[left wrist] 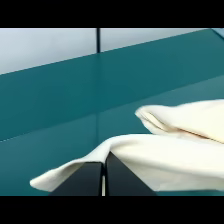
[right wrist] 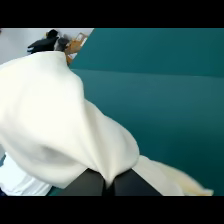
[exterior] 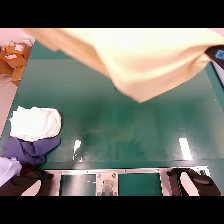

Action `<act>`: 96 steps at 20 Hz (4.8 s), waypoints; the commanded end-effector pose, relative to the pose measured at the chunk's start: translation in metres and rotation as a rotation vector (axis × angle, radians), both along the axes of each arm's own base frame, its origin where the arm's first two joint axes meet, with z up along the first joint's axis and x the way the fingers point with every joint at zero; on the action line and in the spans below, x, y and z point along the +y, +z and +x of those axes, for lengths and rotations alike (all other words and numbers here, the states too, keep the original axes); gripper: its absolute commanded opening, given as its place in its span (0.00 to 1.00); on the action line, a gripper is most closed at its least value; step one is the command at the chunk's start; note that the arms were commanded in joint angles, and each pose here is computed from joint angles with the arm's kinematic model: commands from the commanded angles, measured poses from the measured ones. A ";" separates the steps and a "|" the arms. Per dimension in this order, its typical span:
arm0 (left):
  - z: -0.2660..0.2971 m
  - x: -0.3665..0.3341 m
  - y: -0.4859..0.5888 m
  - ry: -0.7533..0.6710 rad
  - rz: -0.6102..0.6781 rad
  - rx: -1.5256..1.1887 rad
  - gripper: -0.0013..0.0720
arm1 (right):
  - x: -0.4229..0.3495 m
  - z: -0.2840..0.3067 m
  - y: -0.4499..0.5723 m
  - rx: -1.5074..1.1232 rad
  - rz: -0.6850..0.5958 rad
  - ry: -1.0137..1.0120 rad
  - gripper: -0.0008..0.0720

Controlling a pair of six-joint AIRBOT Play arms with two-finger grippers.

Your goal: Fold the shirts.

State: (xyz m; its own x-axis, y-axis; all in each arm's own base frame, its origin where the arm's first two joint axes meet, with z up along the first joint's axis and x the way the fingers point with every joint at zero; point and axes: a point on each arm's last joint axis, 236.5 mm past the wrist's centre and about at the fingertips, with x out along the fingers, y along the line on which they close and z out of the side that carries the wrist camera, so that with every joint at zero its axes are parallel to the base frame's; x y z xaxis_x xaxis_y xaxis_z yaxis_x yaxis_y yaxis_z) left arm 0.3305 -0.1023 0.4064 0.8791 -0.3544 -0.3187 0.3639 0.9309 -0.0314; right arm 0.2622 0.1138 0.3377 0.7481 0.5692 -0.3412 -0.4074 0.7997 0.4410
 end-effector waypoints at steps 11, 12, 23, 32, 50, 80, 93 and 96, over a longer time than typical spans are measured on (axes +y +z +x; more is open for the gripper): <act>0.065 -0.081 -0.383 -0.260 -0.073 0.746 0.04 | -0.008 0.015 -0.371 0.738 0.129 -0.181 0.03; 0.073 -0.085 -0.403 -0.246 -0.101 0.782 0.04 | -0.015 0.027 -0.384 0.745 0.117 -0.213 0.03; 0.081 -0.095 -0.430 -0.257 -0.146 0.869 0.04 | -0.139 0.045 -0.318 0.820 -0.135 -0.389 0.67; 0.069 -0.097 -0.431 -0.288 -0.141 0.908 0.04 | -0.007 -0.072 -0.424 1.098 0.068 -0.165 0.72; 0.078 0.039 -0.372 -0.027 -0.185 0.832 0.04 | -0.065 0.083 -0.121 0.236 0.214 -0.231 0.03; 0.155 -0.012 -0.386 -0.039 -0.222 0.629 0.04 | -0.237 0.088 -0.324 0.524 0.199 -0.758 0.03; 0.163 -0.035 -0.162 -0.226 -0.159 0.242 0.04 | -0.161 0.119 -0.104 0.109 0.370 -0.374 0.03; 0.118 -0.032 -0.038 -0.241 -0.090 -0.030 0.04 | -0.131 0.085 0.001 -0.119 0.265 -0.329 0.03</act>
State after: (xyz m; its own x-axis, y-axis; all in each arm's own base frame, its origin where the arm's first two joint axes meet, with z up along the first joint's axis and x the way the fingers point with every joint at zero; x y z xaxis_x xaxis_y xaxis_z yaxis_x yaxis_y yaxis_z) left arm 0.4888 -0.1345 0.2697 0.7159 -0.5817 -0.3861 0.5263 0.8130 -0.2491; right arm 0.3772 -0.0556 0.2459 0.9160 0.3028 -0.2630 -0.0369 0.7165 0.6966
